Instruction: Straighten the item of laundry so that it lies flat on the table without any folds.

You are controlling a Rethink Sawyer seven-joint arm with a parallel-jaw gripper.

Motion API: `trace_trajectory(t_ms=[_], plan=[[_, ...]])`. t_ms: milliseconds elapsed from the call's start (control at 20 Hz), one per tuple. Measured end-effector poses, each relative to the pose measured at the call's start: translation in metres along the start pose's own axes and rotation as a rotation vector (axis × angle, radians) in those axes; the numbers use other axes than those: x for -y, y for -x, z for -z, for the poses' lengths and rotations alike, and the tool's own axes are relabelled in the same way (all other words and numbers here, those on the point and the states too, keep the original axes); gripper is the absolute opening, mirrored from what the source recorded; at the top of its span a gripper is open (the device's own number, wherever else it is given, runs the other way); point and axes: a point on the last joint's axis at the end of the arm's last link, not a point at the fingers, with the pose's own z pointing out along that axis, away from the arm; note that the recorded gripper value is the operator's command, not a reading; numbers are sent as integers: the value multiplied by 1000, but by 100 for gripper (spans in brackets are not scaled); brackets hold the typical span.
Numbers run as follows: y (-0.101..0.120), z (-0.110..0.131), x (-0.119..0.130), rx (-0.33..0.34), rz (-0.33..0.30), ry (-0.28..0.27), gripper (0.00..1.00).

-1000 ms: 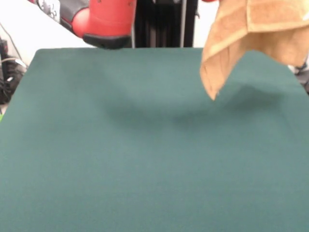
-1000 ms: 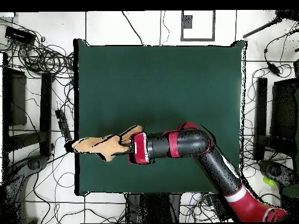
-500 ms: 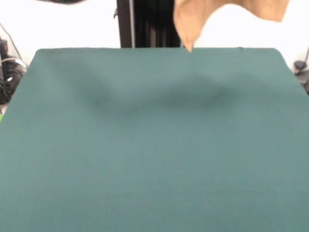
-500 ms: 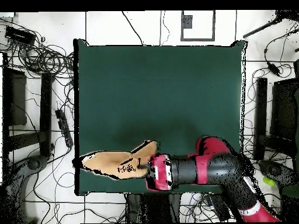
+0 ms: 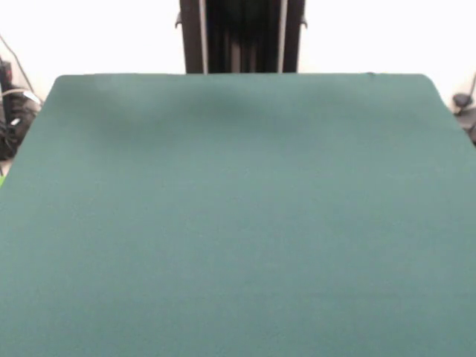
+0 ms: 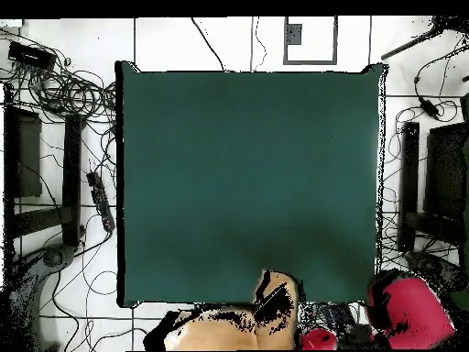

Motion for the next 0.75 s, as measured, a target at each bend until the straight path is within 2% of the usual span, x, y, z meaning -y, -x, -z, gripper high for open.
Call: trace_trajectory(t_ms=[50,100,300,400,500,600,700,750], plan=[[15,7,-13,3,27,6,0],[48,23,-44,3,89,15,100],[74,36,-73,-12,125,5,100],[98,48,-104,-39,139,-27,100],[123,61,-135,-58,141,-64,100],[161,79,-182,-84,116,-124,100],[180,87,-207,-97,87,-163,100],[200,95,-236,-120,50,-226,100]])
